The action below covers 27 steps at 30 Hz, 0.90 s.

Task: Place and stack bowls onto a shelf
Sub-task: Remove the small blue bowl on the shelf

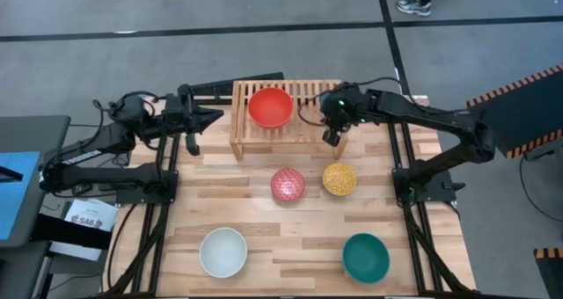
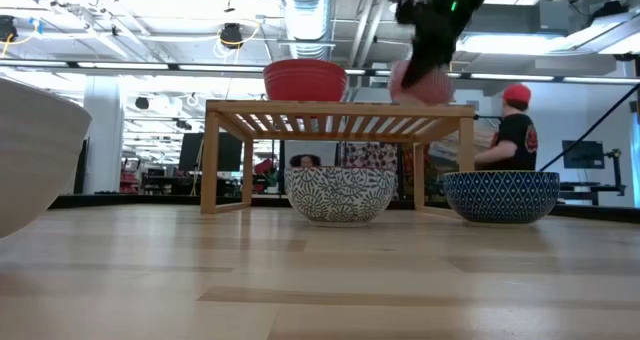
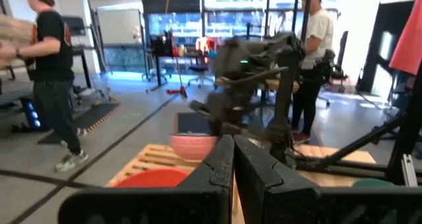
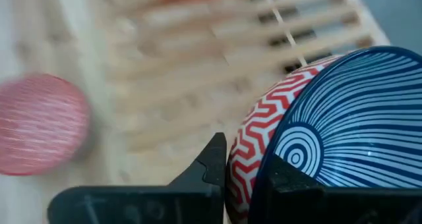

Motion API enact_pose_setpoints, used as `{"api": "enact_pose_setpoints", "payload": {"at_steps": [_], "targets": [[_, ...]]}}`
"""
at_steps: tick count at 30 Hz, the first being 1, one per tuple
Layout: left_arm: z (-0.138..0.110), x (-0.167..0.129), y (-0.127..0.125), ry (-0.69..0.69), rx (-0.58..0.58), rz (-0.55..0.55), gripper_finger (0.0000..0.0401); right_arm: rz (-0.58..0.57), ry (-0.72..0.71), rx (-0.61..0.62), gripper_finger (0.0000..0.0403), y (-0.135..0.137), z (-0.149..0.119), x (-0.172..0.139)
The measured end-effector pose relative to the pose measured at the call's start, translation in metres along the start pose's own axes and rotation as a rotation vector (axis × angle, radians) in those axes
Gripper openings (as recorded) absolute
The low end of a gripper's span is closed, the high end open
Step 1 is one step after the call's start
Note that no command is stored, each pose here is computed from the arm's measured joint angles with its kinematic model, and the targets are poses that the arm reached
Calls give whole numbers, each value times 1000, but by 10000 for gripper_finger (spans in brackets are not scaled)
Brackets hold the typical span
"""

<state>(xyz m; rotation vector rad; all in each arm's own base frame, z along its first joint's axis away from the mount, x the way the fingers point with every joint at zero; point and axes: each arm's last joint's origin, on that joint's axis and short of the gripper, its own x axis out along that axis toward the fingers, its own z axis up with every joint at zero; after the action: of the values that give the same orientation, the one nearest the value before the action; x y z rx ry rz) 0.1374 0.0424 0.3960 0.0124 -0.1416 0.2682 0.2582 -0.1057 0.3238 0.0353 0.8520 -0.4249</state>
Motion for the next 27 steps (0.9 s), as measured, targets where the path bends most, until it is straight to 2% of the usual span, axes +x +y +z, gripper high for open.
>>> {"api": "enact_pose_setpoints", "payload": {"at_steps": [6,12,15,18,22,27], "targets": [[9,-17,-1,-58,12,1,0,116,-123,-2,50,40,10,-43],[9,-17,-1,-52,11,-4,0,328,-186,-95,50,115,19,-63],[7,-14,-1,-40,11,-8,0,426,-122,-126,50,160,13,-55],[6,-12,-1,-39,14,-8,0,465,-2,-112,50,202,-3,-36],[5,-11,-1,-29,17,-33,0,421,200,-99,50,251,-39,3],[5,-11,-2,-25,12,-65,0,356,308,-120,50,291,-70,46]]}}
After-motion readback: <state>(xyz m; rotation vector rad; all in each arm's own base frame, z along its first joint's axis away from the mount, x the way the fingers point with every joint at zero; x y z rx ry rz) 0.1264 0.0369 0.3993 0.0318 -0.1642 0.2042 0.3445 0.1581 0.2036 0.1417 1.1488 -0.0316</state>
